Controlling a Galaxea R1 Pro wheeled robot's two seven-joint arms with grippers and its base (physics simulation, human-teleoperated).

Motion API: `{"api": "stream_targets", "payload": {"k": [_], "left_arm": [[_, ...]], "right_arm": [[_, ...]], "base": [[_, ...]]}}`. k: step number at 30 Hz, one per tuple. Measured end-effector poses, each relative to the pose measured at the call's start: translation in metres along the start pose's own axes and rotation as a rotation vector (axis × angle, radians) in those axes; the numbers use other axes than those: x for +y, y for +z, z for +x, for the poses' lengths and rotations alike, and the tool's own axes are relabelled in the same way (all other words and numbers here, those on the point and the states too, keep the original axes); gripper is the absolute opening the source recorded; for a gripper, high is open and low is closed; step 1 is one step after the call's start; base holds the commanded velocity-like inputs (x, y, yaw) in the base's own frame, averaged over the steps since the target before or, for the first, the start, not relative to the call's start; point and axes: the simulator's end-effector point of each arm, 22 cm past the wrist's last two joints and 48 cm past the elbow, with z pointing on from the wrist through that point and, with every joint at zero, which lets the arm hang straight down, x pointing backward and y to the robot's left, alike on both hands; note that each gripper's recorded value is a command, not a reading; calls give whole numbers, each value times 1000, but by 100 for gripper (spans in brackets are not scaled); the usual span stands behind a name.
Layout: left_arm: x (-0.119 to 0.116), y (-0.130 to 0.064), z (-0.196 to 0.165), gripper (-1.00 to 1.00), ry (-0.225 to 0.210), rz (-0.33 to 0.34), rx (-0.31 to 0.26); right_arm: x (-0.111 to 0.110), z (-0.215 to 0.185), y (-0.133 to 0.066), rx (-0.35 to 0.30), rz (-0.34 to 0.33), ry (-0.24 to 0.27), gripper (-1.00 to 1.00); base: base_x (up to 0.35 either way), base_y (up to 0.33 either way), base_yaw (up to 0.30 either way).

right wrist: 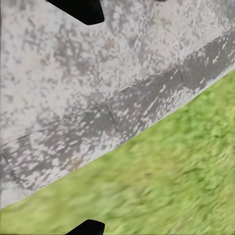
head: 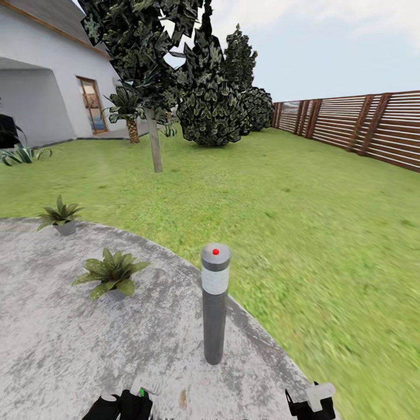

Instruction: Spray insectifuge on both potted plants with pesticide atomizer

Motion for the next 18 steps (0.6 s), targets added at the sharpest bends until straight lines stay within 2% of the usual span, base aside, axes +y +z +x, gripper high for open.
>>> {"api": "stream_targets", "payload": {"k": [4, 18], "left_arm": [[7, -2, -2, -100, -49, -11, -15], [7, -1, -1, -100, -55, -10, -14]], "right_arm": [[0, 0, 0, 1, 0, 0, 100], [0, 1, 0, 1, 0, 0, 100]], "base": [[-121, -276, 277], [-31, -276, 277]]}}
